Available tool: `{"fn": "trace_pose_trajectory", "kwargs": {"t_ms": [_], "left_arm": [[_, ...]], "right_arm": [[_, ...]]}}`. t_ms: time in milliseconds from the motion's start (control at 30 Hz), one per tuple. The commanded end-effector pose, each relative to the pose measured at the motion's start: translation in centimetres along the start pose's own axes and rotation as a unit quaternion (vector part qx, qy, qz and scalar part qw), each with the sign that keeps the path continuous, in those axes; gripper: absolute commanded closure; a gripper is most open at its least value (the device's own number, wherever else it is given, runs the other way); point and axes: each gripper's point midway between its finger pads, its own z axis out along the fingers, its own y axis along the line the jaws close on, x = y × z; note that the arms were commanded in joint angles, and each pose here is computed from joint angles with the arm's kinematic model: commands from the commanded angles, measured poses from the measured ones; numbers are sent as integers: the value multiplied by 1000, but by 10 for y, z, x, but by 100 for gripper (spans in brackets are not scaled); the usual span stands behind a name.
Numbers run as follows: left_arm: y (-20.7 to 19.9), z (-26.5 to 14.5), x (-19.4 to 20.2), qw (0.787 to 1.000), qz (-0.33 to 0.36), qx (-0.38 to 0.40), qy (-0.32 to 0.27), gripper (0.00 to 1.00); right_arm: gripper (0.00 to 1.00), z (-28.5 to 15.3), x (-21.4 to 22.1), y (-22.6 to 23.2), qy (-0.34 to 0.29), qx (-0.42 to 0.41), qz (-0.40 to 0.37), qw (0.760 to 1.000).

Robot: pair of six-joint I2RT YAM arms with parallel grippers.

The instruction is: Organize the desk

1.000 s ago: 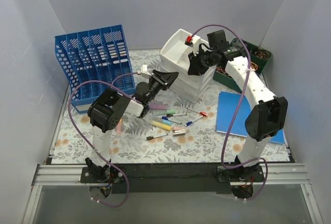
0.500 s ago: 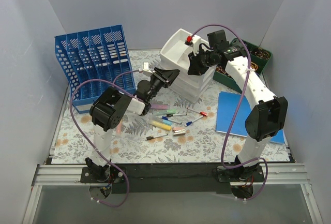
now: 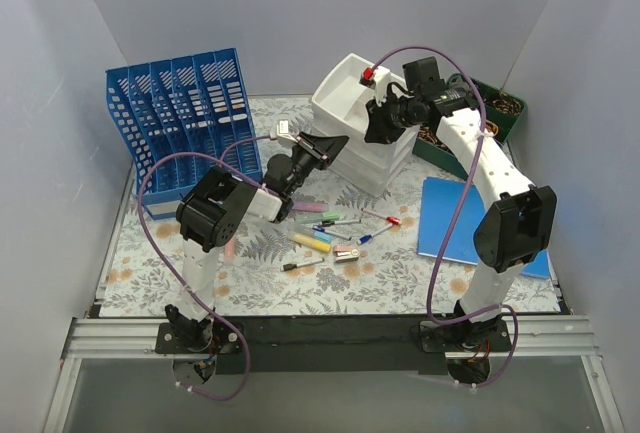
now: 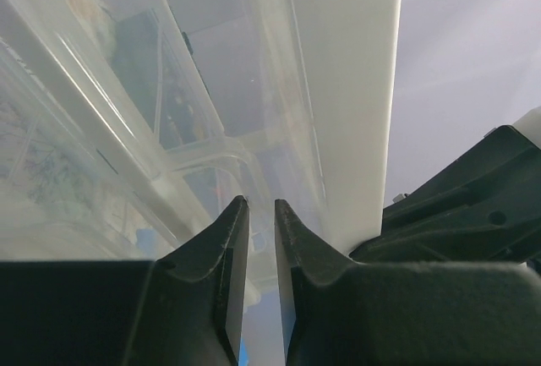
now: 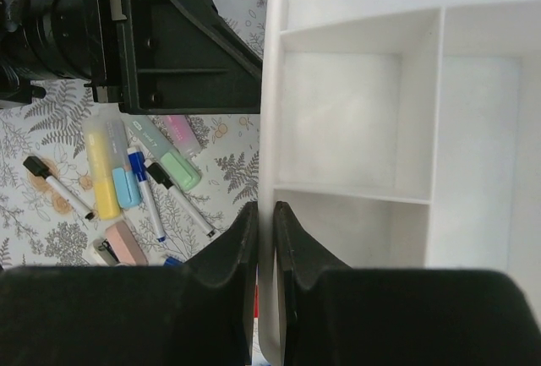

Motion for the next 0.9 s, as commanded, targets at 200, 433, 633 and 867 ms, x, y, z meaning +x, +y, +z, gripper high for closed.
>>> {"fn": "trace_pose_trajectory", "kwargs": {"t_ms": [200,433,633,867], "left_arm": [[-122,-37,-31,974,-45,217,-40,86],[-125,-47,-39,973,-48,222,-48,85],[-122,-42,-39,973,-53,221,-41,80],[-127,-31,-38,972,-49,226,-31,73]], "right_arm": [[98,10,9,-14,20,12,25,999],[98,11,10,-14,20,11,27,999],[97,11,10,-12,18,4,29,999],[97,13,10,-11,18,-1,28,999]]}}
